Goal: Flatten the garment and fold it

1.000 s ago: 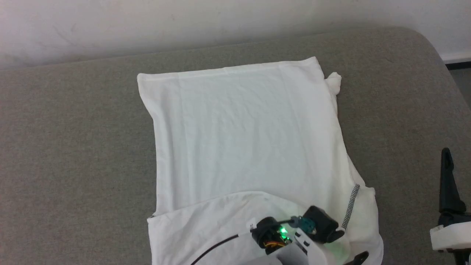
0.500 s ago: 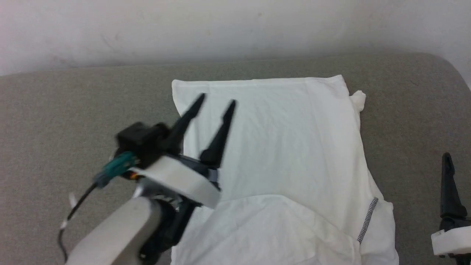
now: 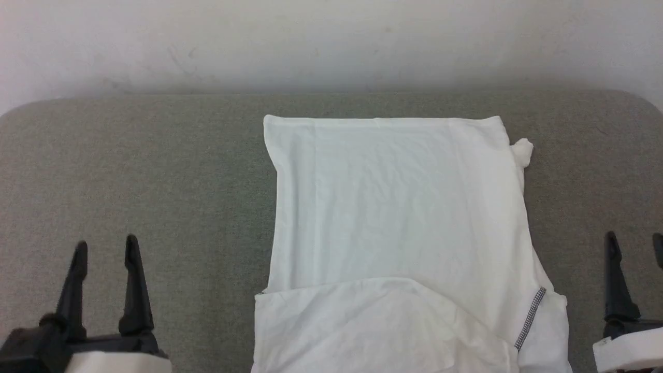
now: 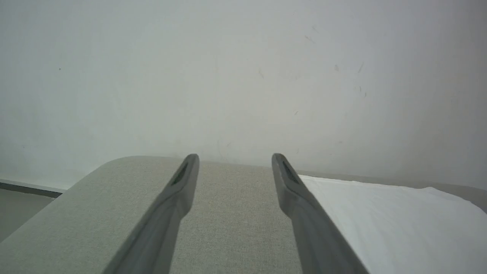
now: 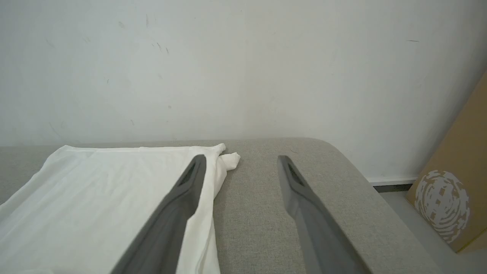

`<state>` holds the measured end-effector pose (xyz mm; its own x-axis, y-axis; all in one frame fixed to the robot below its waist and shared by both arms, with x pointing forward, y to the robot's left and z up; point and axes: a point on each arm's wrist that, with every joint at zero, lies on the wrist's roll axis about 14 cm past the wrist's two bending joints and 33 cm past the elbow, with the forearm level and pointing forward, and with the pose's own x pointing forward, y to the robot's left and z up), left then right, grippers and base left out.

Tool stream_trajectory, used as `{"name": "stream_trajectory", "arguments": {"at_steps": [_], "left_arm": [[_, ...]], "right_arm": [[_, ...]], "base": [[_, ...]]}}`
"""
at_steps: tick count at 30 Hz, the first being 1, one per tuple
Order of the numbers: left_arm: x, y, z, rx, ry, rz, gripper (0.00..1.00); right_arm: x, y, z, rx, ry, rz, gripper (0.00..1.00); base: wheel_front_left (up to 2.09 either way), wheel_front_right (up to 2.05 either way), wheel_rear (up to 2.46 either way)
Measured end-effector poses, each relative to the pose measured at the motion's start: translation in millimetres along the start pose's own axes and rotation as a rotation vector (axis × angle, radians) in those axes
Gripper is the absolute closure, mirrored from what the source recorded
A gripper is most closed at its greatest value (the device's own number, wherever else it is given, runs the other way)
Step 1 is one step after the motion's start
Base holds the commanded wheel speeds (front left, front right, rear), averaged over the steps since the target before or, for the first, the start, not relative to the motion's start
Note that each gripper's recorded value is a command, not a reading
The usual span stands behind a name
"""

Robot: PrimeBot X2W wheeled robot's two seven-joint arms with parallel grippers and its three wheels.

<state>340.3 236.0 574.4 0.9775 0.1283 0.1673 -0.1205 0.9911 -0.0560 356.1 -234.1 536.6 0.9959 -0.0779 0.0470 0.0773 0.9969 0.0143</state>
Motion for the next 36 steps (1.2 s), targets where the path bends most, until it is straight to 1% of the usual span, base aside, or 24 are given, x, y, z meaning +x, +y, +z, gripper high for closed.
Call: {"name": "stream_trajectory", "arguments": {"at_steps": [6, 10, 13, 15, 20, 24, 26, 28, 29, 32, 36], "left_arm": [[-25, 1, -18, -0.092, 0.046, 0.031, 0.00], [-28, -2, -19, -0.111, 0.033, 0.018, 0.00], [-25, -3, -21, -0.096, 0.029, -0.001, 0.00], [-20, -4, -21, -0.086, 0.020, -0.009, 0.00], [-5, -13, -24, -0.093, 0.011, -0.043, 0.00], [10, -24, -30, -0.106, 0.014, -0.077, 0.00], [18, -29, -36, -0.117, 0.020, -0.091, 0.00], [25, -33, -42, -0.125, 0.029, -0.104, 0.00], [28, -35, -46, -0.127, 0.035, -0.110, 0.00], [37, -39, -60, -0.129, 0.061, -0.122, 0.00], [46, -44, -79, -0.141, 0.097, -0.134, 0.00]], "right_arm": [[-5, 3, -20, 0.038, 0.048, 0.010, 0.00], [-5, 5, -24, 0.041, 0.057, 0.014, 0.00], [0, 6, -21, 0.028, 0.050, 0.017, 0.00], [12, 8, -11, 0.025, 0.029, 0.019, 0.00], [60, 18, 26, 0.016, -0.029, 0.036, 0.00], [102, 29, 44, 0.002, -0.003, 0.069, 0.00], [122, 27, 41, -0.016, 0.057, 0.075, 0.00], [141, 22, 32, -0.003, 0.125, 0.066, 0.00], [149, 19, 23, -0.015, 0.175, 0.062, 0.00], [168, 6, -5, 0.004, 0.308, 0.028, 0.00], [176, -9, -58, 0.053, 0.518, -0.029, 0.00]], "base": [[0.00, 0.00, 0.00], [0.00, 0.00, 0.00], [0.00, 0.00, 0.00], [0.00, 0.00, 0.00], [0.00, 0.00, 0.00], [0.00, 0.00, 0.00], [0.00, 0.00, 0.00], [0.00, 0.00, 0.00], [0.00, 0.00, 0.00], [0.00, 0.00, 0.00], [0.00, 0.00, 0.00]]}}
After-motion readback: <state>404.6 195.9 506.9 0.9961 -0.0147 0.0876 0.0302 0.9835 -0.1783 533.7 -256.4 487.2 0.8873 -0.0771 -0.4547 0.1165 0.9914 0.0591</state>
